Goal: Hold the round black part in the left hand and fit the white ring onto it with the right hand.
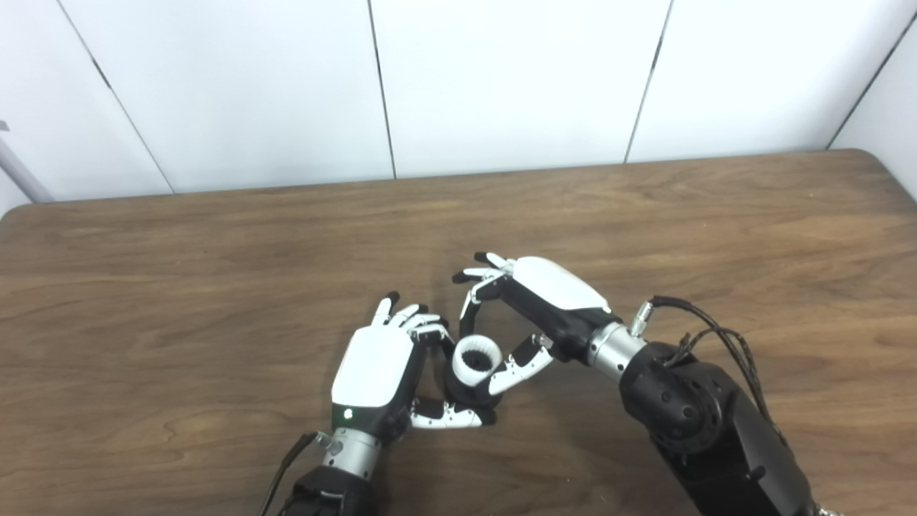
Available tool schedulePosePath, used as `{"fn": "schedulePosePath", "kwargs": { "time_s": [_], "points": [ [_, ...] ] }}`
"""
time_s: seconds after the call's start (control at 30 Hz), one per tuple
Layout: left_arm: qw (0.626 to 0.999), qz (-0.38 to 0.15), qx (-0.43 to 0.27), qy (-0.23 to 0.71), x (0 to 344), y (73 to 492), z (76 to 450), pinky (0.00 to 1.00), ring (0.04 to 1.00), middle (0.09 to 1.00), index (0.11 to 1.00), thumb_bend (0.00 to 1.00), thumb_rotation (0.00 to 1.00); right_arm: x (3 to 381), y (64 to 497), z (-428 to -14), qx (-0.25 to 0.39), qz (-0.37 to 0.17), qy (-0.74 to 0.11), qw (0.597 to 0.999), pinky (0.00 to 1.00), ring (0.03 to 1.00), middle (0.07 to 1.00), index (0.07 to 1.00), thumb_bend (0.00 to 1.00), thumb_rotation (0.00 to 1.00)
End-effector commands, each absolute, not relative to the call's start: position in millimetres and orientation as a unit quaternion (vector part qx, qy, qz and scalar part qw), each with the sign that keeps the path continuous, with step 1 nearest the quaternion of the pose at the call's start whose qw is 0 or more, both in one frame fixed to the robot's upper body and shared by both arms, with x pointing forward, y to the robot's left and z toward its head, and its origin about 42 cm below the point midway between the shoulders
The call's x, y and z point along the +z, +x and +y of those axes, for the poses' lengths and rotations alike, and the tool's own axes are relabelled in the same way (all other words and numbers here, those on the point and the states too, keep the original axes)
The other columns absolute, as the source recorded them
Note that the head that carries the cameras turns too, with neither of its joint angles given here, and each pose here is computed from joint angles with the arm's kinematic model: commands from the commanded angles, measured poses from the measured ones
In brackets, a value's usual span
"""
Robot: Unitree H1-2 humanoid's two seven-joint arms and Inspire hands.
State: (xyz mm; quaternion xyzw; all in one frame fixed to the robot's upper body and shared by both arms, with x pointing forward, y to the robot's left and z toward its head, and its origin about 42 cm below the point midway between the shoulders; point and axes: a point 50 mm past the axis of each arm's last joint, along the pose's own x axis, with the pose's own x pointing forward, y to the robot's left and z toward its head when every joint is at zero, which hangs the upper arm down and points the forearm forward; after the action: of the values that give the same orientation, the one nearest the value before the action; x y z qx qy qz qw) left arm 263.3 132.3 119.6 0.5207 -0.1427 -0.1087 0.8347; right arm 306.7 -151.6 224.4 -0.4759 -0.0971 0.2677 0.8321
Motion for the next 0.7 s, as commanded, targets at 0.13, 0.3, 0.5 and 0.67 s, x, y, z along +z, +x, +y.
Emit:
{"fn": "schedulePosePath", "kwargs": {
  "time_s": [0.13, 0.3, 0.5, 0.67],
  "points": [
    [0.834, -0.156, -0.101, 0.52, 127.2, 264.1, 128.1, 1.0, 0.865, 0.756, 0.486, 0.52, 0.06, 236.7, 310.3, -147.9, 0.256, -0.134, -0.477, 0.83, 1.0, 1.0, 0.878, 0.483, 0.52, 0.13],
    [0.834, -0.157, -0.101, 0.52, 126.8, 264.5, 128.5, 1.0, 0.864, 0.758, 0.485, 0.52, 0.06, 235.7, 310.3, -148.2, 0.256, -0.13, -0.479, 0.829, 1.0, 1.0, 0.878, 0.484, 0.52, 0.13],
    [0.836, -0.158, -0.099, 0.517, 127.5, 264.9, 128.6, 1.0, 0.864, 0.756, 0.485, 0.52, 0.06, 234.0, 311.7, -150.6, 0.256, -0.127, -0.477, 0.831, 1.0, 1.0, 0.877, 0.484, 0.52, 0.13],
    [0.835, -0.159, -0.098, 0.517, 127.9, 265.5, 128.9, 1.0, 0.863, 0.755, 0.485, 0.52, 0.06, 230.9, 313.5, -153.7, 0.255, -0.119, -0.48, 0.831, 1.0, 0.999, 0.878, 0.484, 0.52, 0.13]
  ]
}}
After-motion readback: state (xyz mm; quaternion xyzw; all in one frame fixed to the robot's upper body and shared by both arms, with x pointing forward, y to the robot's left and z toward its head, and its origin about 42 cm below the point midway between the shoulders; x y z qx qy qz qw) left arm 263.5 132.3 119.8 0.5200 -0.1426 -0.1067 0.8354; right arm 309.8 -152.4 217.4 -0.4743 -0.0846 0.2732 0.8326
